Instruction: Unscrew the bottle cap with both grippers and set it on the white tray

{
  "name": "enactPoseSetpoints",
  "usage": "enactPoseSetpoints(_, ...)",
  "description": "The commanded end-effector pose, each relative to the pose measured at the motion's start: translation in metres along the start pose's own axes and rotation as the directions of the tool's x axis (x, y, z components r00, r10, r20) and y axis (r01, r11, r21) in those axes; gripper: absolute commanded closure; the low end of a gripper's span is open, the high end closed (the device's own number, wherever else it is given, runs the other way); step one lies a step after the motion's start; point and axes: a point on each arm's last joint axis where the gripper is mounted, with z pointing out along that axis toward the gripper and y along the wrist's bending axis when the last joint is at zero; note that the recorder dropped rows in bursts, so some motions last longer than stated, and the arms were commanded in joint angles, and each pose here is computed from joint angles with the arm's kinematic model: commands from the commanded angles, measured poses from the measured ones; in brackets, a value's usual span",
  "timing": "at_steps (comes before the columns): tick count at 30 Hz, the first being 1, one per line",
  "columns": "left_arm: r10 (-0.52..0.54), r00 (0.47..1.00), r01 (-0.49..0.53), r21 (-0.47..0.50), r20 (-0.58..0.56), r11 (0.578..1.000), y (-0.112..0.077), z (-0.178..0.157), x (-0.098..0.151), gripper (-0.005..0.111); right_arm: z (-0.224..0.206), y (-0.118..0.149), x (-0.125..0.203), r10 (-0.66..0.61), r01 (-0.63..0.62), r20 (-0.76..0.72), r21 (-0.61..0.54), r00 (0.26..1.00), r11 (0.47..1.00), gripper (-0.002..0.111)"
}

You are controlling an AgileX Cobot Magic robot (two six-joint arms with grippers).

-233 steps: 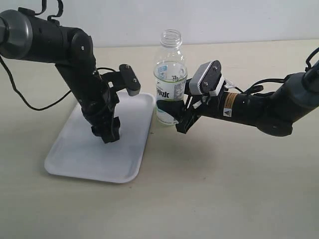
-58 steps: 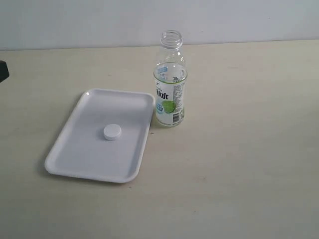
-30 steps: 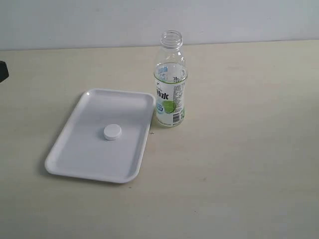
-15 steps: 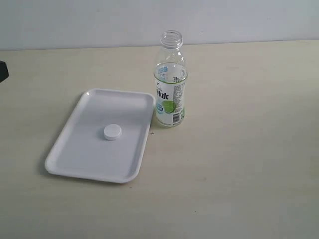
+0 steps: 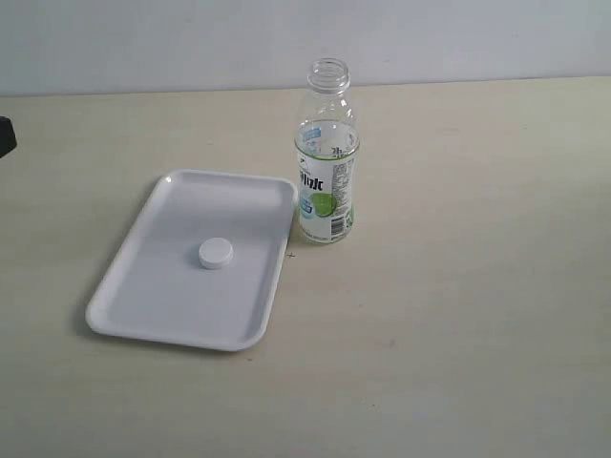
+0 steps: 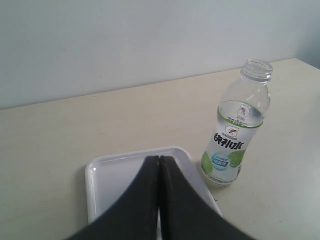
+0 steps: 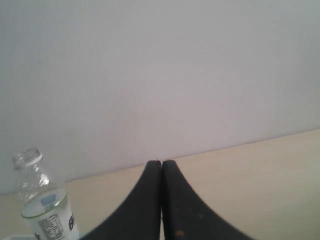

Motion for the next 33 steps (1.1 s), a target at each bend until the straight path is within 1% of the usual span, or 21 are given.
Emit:
enactPoseSetpoints(1,-0.009,1.000,0.009,0.004,0.001,1.000,-0.0003,0.0001,0.0007,0.107,-0.0063,-0.0088,0.0080,-0.031,0.034,-0.039,0.083,0.999,0.996,0.108)
enactPoseSetpoints(3,-0.009,1.000,0.009,0.004,0.001,1.000,-0.0003,0.0001,0.0007,0.107,-0.0061,-0.0077,0.0121,-0.100,0.104,-0.068,0.061,0.993,0.993,0.108)
enactPoseSetpoints(5,-0.009,1.000,0.009,0.004,0.001,1.000,-0.0003,0.0001,0.0007,0.107,-0.0057,-0.0077,0.0154,-0.139,0.142,-0.071,0.048,0.988,0.989,0.108)
enactPoseSetpoints(11,-0.009,1.000,0.009,0.004,0.001,1.000,-0.0003,0.0001,0.0007,0.107,-0.0054,-0.0056,0.0094,-0.145,0.145,0.004,0.033,0.989,0.989,0.108)
enactPoseSetpoints(33,-0.009,1.000,0.009,0.004,0.001,1.000,-0.0003,0.0001,0.0007,0.107,-0.0054,-0.0055,0.0094,-0.142,0.141,0.004,0.033,0.990,0.989,0.108)
